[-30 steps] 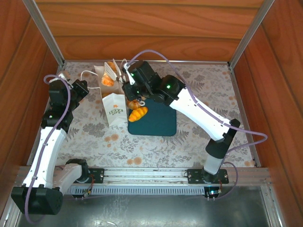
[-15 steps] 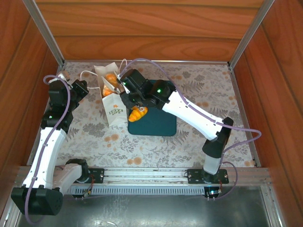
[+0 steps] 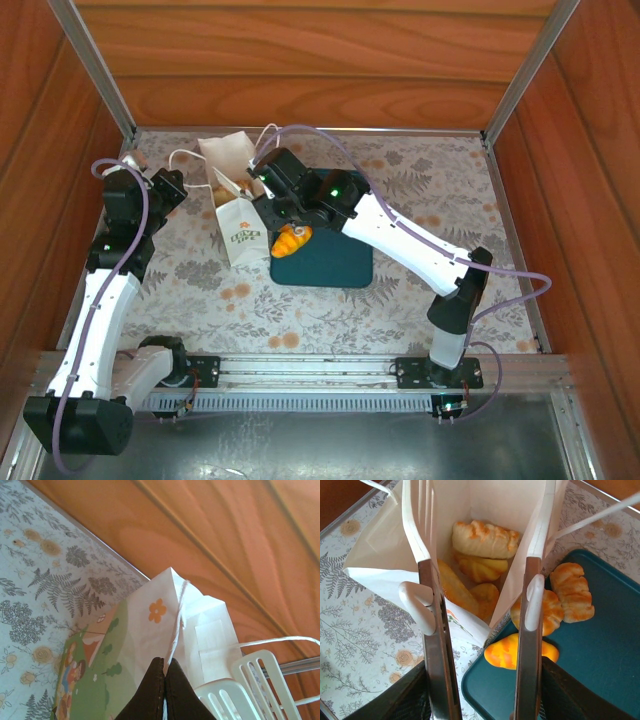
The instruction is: Place the fake bread into the paper bag
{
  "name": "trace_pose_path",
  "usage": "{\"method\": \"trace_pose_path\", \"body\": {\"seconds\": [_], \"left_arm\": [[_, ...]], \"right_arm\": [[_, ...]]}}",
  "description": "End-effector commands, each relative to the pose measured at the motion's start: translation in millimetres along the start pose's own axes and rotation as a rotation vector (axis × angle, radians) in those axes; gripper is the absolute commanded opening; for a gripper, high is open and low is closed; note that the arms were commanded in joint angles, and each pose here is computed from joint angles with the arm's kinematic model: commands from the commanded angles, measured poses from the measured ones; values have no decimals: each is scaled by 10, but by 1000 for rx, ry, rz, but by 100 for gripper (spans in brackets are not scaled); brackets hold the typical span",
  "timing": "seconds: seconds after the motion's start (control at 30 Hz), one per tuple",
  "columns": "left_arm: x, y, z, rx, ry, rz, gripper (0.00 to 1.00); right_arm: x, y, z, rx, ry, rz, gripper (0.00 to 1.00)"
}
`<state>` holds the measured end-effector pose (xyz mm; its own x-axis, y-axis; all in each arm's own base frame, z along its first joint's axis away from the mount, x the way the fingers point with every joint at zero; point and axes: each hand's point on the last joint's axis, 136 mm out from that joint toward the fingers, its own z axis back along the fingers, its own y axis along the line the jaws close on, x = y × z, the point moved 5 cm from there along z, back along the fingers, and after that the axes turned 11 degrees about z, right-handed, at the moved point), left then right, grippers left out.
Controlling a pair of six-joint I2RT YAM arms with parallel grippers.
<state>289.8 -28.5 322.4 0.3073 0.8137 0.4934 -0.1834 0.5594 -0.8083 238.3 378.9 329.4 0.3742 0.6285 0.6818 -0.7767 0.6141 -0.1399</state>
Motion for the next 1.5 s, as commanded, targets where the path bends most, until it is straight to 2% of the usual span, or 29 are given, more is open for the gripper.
{"method": "trace_pose_path", "body": {"seconds": [0.0,0.4,0.7,1.1,1.47], "left_arm": [[48,-28,17,-2,-14,-5,0],[2,41,8,11,-5,-6,0],[22,0,12,2,-7,-4,0],[47,-49,37,-12,-12,-9,0],[47,-53,62,-19,-17,-11,0]], "right_arm": [[189,-56,294,-16,-100,-21,55],[356,-225,781,-53,-221,-78,54],[212,-548,1249,-142,-289,-184,54],[-534,-859,1346,-195,-194,-408,54],[-1101,-663,903,-123,26,-523,54]]}}
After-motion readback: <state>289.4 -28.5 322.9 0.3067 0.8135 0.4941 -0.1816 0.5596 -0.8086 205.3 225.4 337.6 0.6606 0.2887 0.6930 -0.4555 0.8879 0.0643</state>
